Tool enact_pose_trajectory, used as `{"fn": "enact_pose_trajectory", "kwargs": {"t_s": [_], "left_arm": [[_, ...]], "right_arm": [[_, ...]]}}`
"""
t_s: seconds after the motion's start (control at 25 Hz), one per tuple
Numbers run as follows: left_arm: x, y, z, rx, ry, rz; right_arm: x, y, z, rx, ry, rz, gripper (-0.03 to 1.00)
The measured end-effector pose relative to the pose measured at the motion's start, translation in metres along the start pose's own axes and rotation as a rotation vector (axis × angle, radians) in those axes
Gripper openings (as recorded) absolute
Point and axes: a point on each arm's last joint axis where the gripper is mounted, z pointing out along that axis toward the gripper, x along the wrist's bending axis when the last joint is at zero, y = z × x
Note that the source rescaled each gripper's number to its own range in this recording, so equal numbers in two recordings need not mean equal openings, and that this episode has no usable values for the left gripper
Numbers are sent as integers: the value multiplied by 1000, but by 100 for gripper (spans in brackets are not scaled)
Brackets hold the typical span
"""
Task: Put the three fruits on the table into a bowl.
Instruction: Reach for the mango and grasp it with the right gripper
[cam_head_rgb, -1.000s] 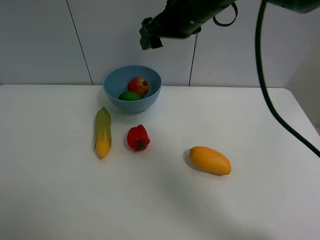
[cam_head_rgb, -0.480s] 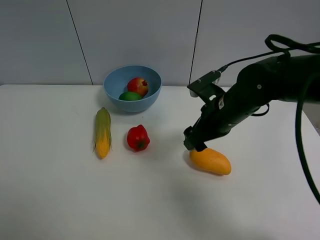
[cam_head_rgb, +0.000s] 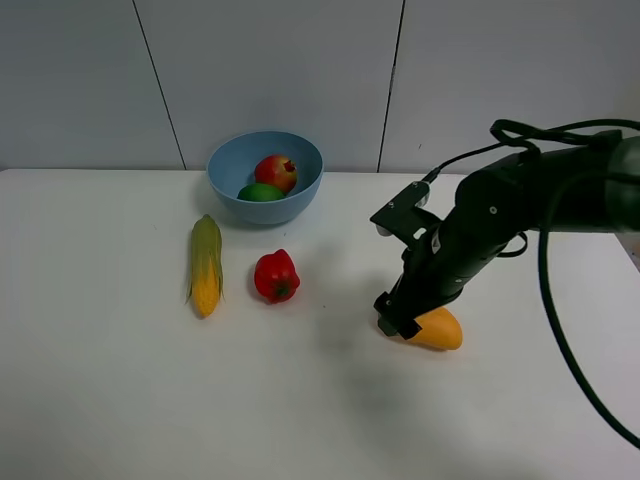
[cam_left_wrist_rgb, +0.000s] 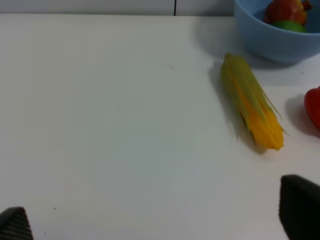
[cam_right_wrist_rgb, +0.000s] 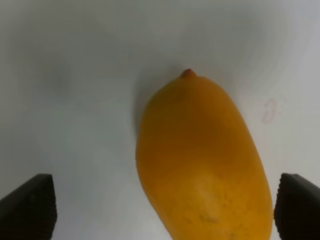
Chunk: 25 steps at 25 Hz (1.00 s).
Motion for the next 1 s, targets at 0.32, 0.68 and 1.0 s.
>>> {"fn": "enact_pose_trajectory", "kwargs": {"t_s": [0.32,0.68,1.0], "left_arm": [[0,0,0,0,0,0],[0,0,0,0,0,0],[0,0,0,0,0,0]], "right_arm": [[-16,-5,23,68,-13,25,60],[-31,-9,48,85,-31,54,60],[-31,-10,61,96,-16,81,0]]}}
